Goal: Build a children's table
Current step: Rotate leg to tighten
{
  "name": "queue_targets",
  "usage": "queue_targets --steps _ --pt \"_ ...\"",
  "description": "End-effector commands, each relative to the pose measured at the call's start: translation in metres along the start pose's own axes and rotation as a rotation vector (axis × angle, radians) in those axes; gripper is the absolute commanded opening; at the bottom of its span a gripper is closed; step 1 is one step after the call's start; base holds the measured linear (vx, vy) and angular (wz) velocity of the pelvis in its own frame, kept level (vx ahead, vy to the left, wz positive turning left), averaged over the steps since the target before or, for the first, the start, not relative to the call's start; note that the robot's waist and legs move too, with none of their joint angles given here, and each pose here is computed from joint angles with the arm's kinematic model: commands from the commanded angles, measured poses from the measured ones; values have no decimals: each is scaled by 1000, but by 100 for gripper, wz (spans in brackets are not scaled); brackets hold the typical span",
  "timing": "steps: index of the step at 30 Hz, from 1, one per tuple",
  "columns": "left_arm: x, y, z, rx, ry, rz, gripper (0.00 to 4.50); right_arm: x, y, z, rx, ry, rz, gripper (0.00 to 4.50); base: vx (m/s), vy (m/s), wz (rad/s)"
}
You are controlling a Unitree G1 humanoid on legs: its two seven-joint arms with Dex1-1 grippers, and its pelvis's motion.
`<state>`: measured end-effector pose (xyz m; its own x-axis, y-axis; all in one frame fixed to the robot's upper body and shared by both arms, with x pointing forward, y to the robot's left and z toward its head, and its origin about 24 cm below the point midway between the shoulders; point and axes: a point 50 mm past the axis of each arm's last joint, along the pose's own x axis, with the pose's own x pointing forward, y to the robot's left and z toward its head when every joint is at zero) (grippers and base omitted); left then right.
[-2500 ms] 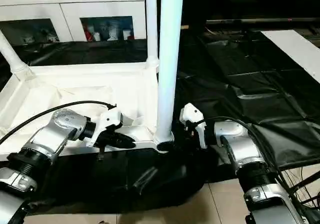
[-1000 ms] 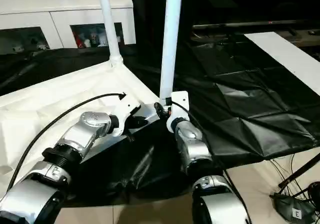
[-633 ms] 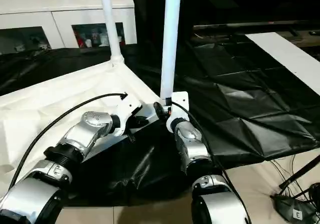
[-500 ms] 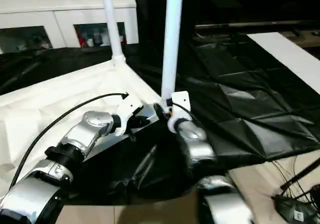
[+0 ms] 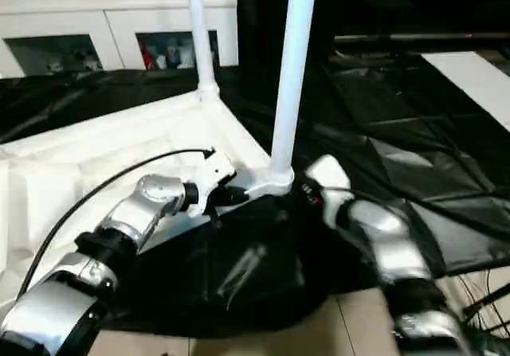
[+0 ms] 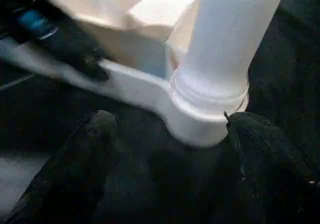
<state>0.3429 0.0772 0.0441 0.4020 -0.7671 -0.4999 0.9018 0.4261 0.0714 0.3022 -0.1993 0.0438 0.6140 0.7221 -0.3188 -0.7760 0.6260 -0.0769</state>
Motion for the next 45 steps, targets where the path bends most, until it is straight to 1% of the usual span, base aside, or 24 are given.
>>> queue_targets --steps 1,2,6,8,10,14,18,24,29,34,35,36,39,41,45 --pt "-1 -7 -24 -21 81 -48 0 -8 5 2 -1 -6 85 383 0 0 0" --pt "-2 -8 -24 -7 72 -73 0 -16 6 0 6 1 120 383 0 0 0" --pt "-3 -13 -23 12 60 -141 0 -26 1 0 16 8 104 383 0 0 0" --pt "-6 -18 -26 26 69 -213 0 -35 -9 -1 16 23 46 383 0 0 0" --pt "-8 -22 -28 38 75 -261 0 -43 -14 1 18 25 34 383 0 0 0" --pt "-14 -22 -32 47 99 -300 0 -49 -12 6 13 19 82 383 0 0 0" --pt "-23 -20 -34 50 119 -340 0 -39 -3 10 -2 8 166 383 0 0 0" --pt "-31 -20 -36 46 139 -381 0 -22 5 15 -14 -12 222 383 0 0 0" --pt "-33 -18 -36 49 143 -371 0 -6 9 15 -64 28 262 383 0 0 0" --pt "-34 -18 -35 48 145 -369 0 8 11 15 -88 55 287 383 0 0 0" --pt "-34 -18 -35 48 145 -368 0 8 11 15 -88 55 288 383 0 0 0" --pt "-34 -18 -35 48 144 -366 0 11 11 15 -93 63 294 366 0 0 0" --pt "-34 -17 -34 48 142 -358 0 15 10 17 -89 57 294 366 0 0 0" --pt "-34 -17 -35 47 143 -355 0 16 9 19 -80 48 295 335 0 0 0" --pt "-35 -17 -36 41 147 -350 0 18 8 19 -80 46 308 319 0 0 0"
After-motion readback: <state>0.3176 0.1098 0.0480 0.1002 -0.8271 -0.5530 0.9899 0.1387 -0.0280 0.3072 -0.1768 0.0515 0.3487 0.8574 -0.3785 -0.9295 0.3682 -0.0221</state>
